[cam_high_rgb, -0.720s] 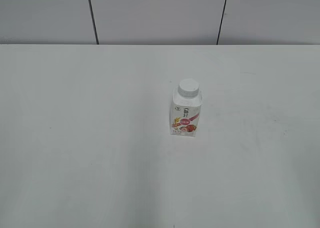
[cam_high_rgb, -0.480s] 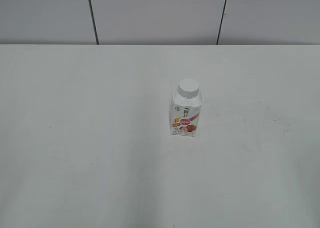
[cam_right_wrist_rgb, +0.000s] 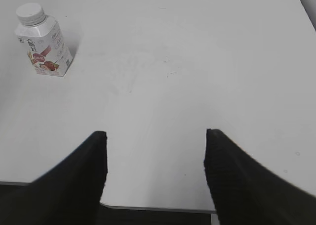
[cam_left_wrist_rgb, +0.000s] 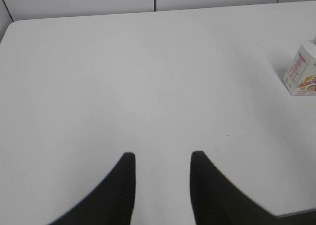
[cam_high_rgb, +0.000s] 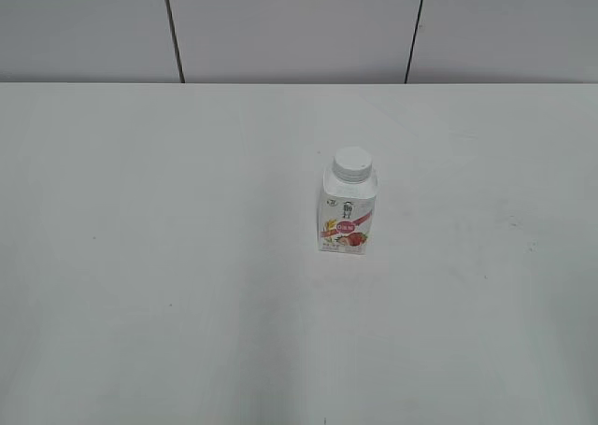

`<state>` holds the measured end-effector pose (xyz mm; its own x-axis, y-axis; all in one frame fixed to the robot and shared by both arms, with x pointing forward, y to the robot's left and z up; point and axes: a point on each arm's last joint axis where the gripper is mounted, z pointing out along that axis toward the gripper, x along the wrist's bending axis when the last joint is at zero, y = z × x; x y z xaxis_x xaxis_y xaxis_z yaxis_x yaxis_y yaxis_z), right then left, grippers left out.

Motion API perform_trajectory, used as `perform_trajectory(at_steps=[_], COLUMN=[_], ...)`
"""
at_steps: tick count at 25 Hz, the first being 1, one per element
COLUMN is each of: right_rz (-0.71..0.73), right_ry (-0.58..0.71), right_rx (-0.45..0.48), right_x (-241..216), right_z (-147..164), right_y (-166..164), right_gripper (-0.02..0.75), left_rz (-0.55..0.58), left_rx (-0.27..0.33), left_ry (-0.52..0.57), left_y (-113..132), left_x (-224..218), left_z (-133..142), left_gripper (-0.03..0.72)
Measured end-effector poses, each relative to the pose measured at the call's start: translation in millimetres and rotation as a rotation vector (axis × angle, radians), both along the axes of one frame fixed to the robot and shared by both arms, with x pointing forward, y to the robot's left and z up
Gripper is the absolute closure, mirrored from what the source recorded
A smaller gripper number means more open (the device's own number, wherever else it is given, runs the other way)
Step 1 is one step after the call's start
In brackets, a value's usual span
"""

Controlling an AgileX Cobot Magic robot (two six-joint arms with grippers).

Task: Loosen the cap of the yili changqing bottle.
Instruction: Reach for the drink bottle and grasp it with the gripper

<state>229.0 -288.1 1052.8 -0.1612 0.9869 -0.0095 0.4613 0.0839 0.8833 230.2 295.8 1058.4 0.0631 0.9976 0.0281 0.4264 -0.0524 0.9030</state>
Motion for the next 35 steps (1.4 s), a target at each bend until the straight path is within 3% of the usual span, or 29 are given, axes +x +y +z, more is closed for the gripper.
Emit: perform_trajectory(at_steps=[32,35], right_rz=[0.0,0.0], right_ry=[0.0,0.0], right_rx=[0.0,0.0], right_x=[0.0,0.0], right_z=[0.0,0.0], right_y=[0.0,0.0], right_gripper=[0.245,0.245], left_rz=[0.0,-0.002], left_rx=[0.0,-0.007], left_ry=[-0.001,-0.054], left_y=[0.0,-0.4], left_x=[0.0,-0.4], left_z=[0.1,7.2], left_gripper=[0.449,0.449])
